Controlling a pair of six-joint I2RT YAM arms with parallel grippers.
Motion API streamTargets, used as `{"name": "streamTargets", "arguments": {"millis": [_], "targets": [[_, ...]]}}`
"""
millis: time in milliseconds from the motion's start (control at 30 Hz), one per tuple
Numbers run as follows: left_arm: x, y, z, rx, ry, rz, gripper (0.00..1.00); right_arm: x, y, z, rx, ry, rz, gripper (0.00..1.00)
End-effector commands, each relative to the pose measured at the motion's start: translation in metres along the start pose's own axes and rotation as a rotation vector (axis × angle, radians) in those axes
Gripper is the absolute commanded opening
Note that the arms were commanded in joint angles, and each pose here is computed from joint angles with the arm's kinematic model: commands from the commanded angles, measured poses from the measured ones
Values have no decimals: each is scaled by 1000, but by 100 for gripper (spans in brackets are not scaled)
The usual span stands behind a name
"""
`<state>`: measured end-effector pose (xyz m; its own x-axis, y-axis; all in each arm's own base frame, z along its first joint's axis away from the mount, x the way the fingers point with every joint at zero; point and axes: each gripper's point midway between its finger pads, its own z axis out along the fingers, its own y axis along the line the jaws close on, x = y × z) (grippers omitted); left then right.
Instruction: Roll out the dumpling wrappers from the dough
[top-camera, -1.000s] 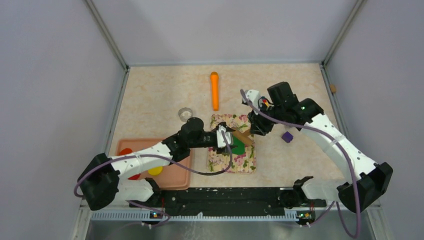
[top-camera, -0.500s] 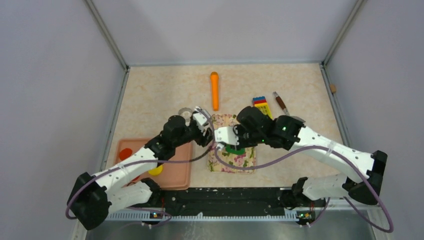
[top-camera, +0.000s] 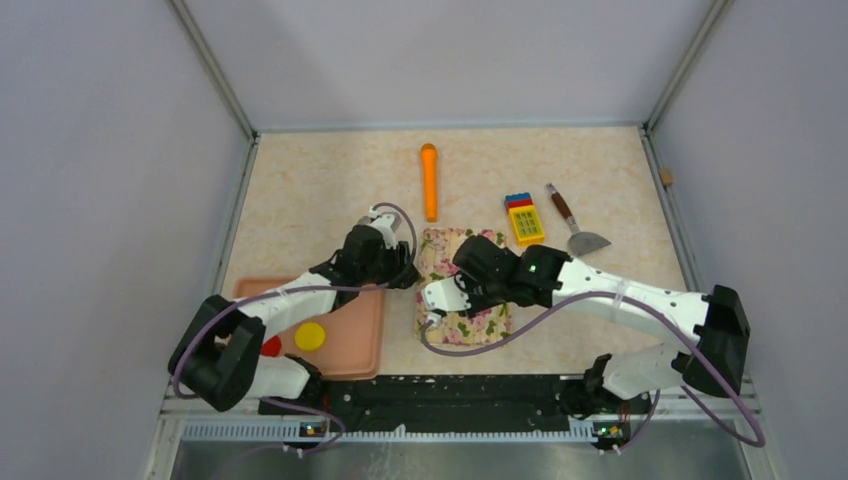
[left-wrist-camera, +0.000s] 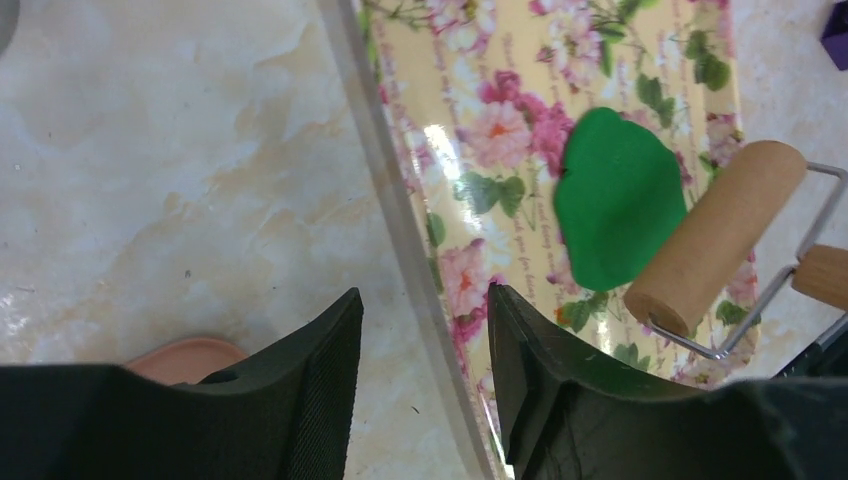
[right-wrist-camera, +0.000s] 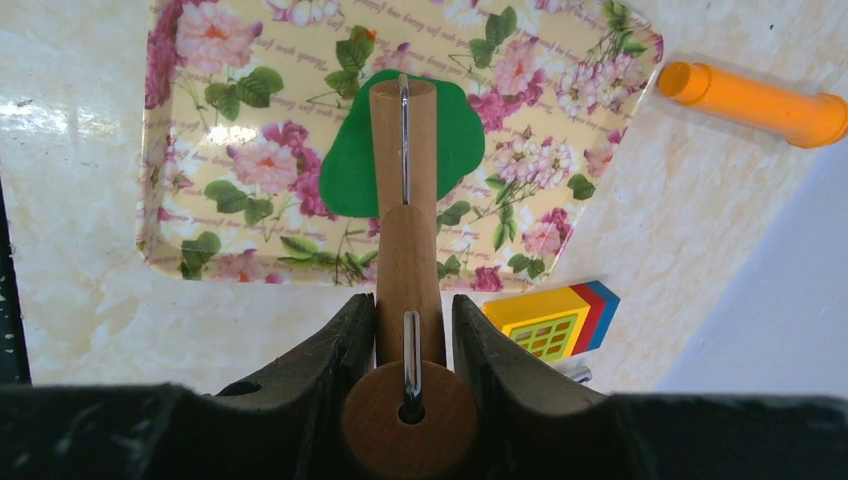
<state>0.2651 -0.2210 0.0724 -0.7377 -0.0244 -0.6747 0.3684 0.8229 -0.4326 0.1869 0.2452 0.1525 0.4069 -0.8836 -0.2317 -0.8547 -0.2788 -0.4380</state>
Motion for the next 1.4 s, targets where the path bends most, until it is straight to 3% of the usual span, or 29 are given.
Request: {"name": "streamTargets", "arguments": {"millis": [0,200,333,467,967,1133,1267,1367], "targets": [[-18,-1,14,-5,-22,-135,52,-6,-11,8,46,-19,-15,0],[-3,6,40,-20,83,-151,40,3,8,26,1,-8,-11,0],[5,11,53,-36,135,-164,23,13,32,41,-83,10,-9,0],[10,14,56,-47,148,-180,0,24,51,56,-168,45,-22,0],[10,21,53,-53,123,-192,0,41,57,99,-224,92,9,0],[10,22,52,-53,116,-192,0,30,-13,81,-18,87,64,0],[10,23,52,-53,113,-188,0,4,-76,38,156,34,106,0],[9,22,51,-51,109,-185,0,-7,-95,9,199,10,140,0]]}}
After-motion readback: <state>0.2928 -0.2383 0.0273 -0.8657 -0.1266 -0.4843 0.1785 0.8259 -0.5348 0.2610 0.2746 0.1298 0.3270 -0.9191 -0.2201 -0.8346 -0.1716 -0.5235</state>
